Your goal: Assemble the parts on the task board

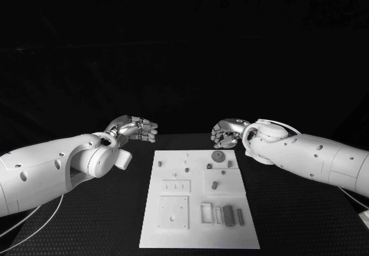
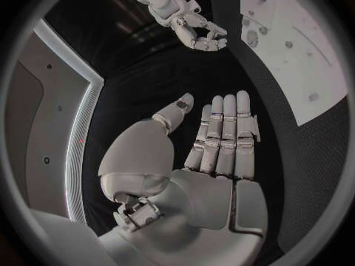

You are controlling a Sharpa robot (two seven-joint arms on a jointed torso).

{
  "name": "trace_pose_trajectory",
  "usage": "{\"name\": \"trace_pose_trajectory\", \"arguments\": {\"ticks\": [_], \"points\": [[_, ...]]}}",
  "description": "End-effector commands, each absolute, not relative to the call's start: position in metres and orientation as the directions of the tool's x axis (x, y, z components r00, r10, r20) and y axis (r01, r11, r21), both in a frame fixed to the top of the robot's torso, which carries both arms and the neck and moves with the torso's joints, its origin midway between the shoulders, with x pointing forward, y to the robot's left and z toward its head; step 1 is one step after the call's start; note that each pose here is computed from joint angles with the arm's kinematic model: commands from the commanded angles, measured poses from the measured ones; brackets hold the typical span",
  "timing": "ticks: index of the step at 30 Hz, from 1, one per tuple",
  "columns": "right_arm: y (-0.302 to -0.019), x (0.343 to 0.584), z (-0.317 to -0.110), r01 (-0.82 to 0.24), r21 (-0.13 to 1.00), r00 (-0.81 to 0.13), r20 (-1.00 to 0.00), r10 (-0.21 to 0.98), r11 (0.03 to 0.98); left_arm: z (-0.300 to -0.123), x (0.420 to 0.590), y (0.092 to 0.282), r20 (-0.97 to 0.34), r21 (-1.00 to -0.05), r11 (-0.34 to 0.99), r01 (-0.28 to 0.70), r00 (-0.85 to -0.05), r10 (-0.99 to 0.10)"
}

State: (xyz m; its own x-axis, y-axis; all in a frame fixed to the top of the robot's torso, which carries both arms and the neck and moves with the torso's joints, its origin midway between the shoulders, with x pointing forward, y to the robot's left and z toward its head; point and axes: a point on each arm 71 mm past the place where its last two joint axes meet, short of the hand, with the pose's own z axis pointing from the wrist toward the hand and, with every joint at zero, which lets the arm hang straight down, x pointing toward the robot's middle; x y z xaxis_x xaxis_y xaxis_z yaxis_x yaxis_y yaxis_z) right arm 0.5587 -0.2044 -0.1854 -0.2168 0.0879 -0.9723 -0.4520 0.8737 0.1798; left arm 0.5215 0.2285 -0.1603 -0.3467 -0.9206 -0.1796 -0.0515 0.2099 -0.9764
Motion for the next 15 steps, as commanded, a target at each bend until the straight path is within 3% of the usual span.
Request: {"name": "trace_pose_trajectory", "arguments": {"ticks": [1,15], "points": [[-0.197,0.554,-0.19,-0.495,0.075,-0.212,-0.977,-0.037,0.866,-0.157,0.52,0.223,-0.182,-0.978,0.208,-0.028,-0.375,-0.909],[-0.19,0.539,-0.208,-0.544,0.023,-0.257,-0.956,-0.14,0.839,-0.155,0.516,0.22,-0.179,-0.978,0.205,-0.026,-0.391,-0.903]]}}
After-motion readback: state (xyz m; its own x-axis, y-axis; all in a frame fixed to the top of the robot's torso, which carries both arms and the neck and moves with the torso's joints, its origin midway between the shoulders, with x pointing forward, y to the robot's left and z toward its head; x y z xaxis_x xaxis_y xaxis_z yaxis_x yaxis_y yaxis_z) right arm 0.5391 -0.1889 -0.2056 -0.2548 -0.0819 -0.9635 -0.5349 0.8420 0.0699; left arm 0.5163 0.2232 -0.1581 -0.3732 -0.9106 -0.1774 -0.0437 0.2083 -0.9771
